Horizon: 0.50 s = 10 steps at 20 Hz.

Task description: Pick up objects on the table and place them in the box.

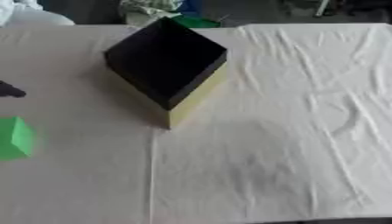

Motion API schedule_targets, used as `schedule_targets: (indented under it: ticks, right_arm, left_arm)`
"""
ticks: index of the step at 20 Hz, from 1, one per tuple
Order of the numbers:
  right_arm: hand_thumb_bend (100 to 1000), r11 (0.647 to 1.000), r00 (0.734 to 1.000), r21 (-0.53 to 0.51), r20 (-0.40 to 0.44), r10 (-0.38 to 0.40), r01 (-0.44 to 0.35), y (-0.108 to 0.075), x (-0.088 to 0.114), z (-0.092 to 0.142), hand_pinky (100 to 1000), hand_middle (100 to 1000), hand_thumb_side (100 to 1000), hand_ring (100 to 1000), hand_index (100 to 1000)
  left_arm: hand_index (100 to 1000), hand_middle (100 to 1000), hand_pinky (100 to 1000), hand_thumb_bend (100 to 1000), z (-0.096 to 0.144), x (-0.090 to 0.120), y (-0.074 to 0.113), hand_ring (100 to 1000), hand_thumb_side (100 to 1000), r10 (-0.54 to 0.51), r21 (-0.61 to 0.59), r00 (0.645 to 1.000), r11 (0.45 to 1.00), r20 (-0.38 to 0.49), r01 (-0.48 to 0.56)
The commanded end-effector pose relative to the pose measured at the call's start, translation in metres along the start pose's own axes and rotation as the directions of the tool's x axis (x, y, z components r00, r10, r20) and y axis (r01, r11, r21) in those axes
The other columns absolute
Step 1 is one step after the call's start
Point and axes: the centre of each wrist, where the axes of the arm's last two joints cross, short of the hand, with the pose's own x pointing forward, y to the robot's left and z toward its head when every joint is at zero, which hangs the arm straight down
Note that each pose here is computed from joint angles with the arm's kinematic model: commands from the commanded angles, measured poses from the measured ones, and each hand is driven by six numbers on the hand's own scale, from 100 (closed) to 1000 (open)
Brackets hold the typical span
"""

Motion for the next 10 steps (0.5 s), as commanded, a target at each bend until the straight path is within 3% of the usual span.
schedule_targets:
  ticks: [1, 10]
  right_arm:
    - [100, 1.0, 1.0, -0.003, 0.019, -0.002, 0.002, -0.0018, 0.005, -0.0057, 737, 699, 1000, 740, 928]
    - [100, 1.0, 1.0, -0.009, 0.008, -0.011, 0.011, -0.0001, 0.0049, -0.0058, 736, 694, 1000, 735, 924]
  left_arm:
    - [1000, 886, 867, 619, 0.0066, -0.0011, 0.0059, 884, 447, -0.037, 0.009, 0.999, 0.999, -0.039, 0.037]
    - [1000, 894, 856, 543, 0.0085, -0.004, 0.0004, 883, 354, -0.007, 0.068, 0.986, 0.998, -0.166, 0.018]
